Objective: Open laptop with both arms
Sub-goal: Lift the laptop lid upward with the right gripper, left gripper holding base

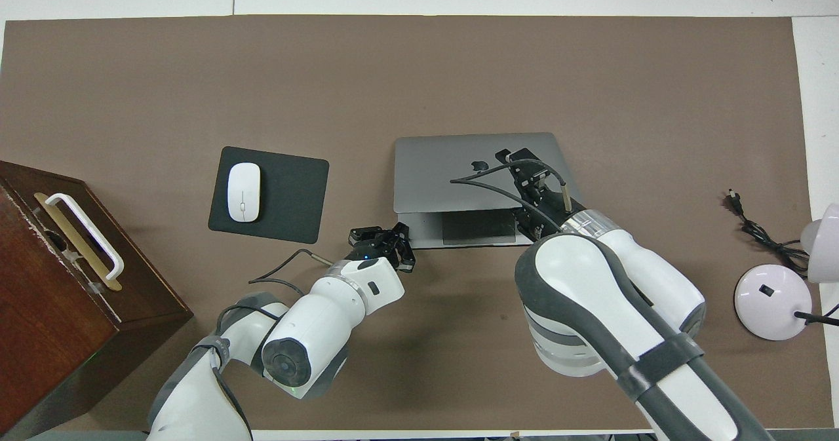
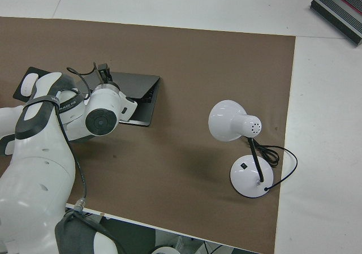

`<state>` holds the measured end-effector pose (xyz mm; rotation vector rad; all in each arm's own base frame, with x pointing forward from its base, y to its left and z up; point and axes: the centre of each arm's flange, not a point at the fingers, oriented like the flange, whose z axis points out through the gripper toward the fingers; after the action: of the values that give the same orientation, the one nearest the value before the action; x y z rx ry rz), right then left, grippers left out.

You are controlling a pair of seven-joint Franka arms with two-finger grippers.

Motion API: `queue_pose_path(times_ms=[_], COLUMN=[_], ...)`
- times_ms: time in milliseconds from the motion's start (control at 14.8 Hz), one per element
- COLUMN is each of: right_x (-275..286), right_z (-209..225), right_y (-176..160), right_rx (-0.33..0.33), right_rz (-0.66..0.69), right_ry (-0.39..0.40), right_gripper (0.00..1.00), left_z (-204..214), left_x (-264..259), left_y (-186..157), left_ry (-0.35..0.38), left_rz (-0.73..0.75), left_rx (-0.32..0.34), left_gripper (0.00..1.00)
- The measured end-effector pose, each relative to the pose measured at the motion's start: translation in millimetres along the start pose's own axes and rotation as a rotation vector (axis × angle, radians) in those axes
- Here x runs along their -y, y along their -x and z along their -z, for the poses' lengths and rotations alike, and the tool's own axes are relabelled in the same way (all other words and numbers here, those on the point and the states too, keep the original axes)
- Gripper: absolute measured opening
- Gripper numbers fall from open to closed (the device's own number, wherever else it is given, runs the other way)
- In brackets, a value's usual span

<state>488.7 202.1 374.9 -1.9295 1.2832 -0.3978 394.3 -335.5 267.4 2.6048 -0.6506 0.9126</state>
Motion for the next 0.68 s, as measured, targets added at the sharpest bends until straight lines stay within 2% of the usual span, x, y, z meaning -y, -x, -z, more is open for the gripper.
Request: queue_pose_path(times_ms=[678], right_x=[46.4], right_z=[-11.6], right_y=[0.9], right_rx=[0.016], right_rz=[-0.014], right_ry=[-0.081], right_gripper=[1.00], left_z=[0.0], left_x=[0.0], left_y=[0.0], left_ry=[0.000], left_rz=[0.000], left_rx=[0.000], left_gripper=[0.01])
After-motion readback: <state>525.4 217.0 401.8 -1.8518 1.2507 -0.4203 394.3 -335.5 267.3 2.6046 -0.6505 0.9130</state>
